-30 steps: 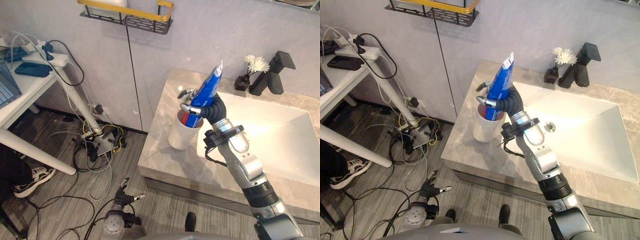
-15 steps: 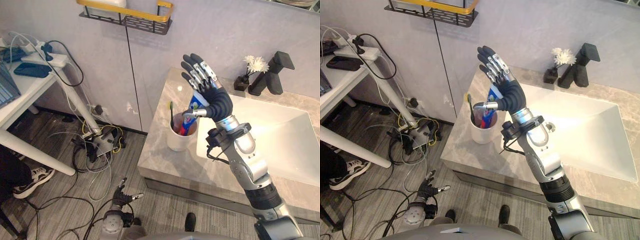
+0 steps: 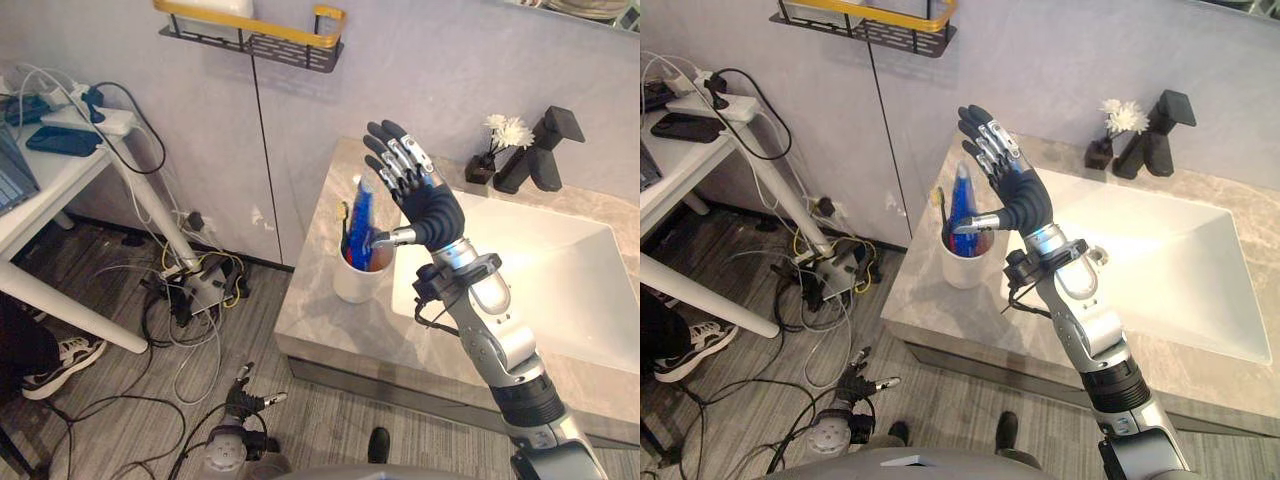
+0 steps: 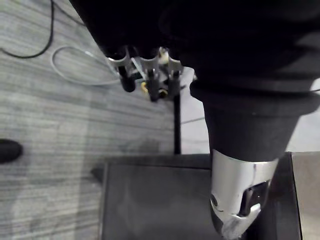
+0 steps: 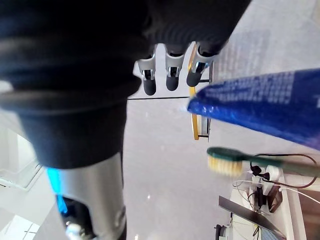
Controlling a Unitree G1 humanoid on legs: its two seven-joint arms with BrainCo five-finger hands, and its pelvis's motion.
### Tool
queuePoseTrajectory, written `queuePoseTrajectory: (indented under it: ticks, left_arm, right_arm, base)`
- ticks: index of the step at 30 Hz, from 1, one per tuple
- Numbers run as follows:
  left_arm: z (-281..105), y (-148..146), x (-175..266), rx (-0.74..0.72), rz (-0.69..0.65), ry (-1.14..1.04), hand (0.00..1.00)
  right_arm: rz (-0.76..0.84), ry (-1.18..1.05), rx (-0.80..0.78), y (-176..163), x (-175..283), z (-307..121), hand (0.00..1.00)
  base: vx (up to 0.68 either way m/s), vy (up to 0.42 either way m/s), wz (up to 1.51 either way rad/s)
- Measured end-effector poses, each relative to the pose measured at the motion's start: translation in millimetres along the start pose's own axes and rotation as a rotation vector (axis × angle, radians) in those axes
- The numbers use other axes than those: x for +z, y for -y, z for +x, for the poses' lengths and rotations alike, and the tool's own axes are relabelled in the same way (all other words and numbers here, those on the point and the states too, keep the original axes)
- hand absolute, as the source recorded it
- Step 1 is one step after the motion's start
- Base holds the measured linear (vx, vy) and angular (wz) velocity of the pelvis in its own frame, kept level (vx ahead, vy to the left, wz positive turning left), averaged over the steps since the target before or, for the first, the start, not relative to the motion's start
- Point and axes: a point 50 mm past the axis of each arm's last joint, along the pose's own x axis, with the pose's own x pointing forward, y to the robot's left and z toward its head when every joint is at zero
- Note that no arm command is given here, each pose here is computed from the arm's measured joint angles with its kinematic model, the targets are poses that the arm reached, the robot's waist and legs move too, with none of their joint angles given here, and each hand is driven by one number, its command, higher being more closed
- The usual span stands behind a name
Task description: Organize washtable
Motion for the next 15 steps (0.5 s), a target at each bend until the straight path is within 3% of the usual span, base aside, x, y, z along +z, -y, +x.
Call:
queuePoseTrajectory:
  ticks: [15]
  left_arm:
    - [-0.9,1.1,-8.6,0.002,0.005,-0.037,0.00]
  right_arm:
    - [-0.074,0.242,-0.116,18.2,48.0,-4.1,0.00]
  base:
    - [0.00,0.000,0.00]
